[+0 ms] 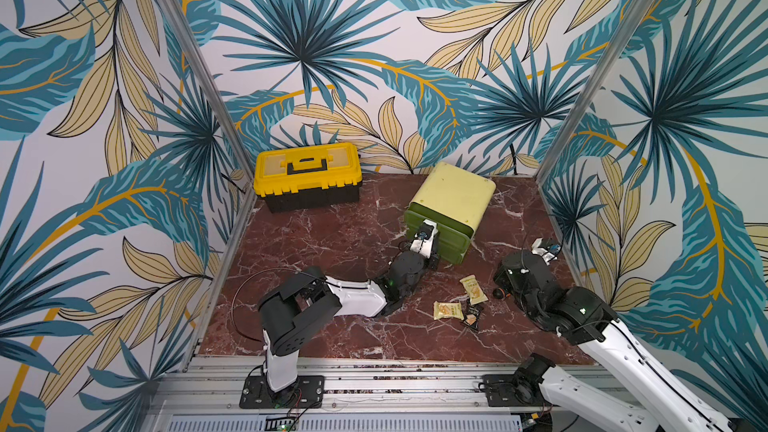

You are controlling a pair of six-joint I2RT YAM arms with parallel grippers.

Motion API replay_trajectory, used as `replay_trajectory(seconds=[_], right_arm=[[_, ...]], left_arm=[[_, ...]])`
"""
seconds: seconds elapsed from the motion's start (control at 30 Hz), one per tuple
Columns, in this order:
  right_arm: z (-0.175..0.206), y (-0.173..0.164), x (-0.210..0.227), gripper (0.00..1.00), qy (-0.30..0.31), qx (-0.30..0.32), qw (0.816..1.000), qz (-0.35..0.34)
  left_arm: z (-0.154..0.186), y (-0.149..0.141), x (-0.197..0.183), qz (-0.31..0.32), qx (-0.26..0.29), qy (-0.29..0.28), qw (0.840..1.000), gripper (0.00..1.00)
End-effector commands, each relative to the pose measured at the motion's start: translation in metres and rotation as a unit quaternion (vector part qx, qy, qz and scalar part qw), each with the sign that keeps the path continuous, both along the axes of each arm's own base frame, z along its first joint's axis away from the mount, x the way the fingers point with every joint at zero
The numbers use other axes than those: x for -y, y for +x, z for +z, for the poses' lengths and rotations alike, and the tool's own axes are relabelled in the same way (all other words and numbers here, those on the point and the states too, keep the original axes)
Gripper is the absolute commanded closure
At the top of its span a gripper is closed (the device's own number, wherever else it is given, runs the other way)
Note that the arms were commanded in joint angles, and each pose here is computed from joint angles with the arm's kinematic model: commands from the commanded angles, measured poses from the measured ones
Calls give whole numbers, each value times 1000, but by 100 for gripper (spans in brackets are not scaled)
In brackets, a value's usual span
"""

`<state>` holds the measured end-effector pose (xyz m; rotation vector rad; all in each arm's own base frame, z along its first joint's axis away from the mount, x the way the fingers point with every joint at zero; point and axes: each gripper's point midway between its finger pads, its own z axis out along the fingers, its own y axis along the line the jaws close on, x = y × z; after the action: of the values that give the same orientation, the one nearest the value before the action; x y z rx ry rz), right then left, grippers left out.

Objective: Take the cookies out of the drawer
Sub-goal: Close the drawer of the storage box.

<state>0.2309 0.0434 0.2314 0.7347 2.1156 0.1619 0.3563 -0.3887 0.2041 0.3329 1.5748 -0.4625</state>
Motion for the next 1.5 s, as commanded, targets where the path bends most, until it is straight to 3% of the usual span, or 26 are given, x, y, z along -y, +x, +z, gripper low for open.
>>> replay_trajectory(seconds=[0.0, 0.6, 0.77, 1.13, 1.2, 1.37, 1.47], right_arm=[[1, -3, 3, 52, -8, -5, 1000, 2], [-6, -6, 2, 52, -4, -12, 1000, 4], [-6, -6, 2, 52, -4, -11, 1000, 3], [-7, -7, 3, 51, -3, -10, 1000, 3], [-7, -7, 3, 51, -2, -10, 1000, 3], [-8, -8, 3, 51, -3, -12, 1000, 4], [-10, -8, 3, 51, -6, -15, 1000, 7]], left_arm=[[2, 7, 12, -11, -8, -13, 1000, 92], [-4, 24, 23, -3, -18, -16, 1000, 91], [-5, 24, 23, -5, -20, -15, 1000, 85], [-5, 26, 28, -8, -22, -12, 1000, 83], [-5, 25, 27, -8, -21, -13, 1000, 80], [1, 19, 16, -5, -9, -20, 1000, 54], [12, 7, -1, -3, 14, -29, 999, 48]])
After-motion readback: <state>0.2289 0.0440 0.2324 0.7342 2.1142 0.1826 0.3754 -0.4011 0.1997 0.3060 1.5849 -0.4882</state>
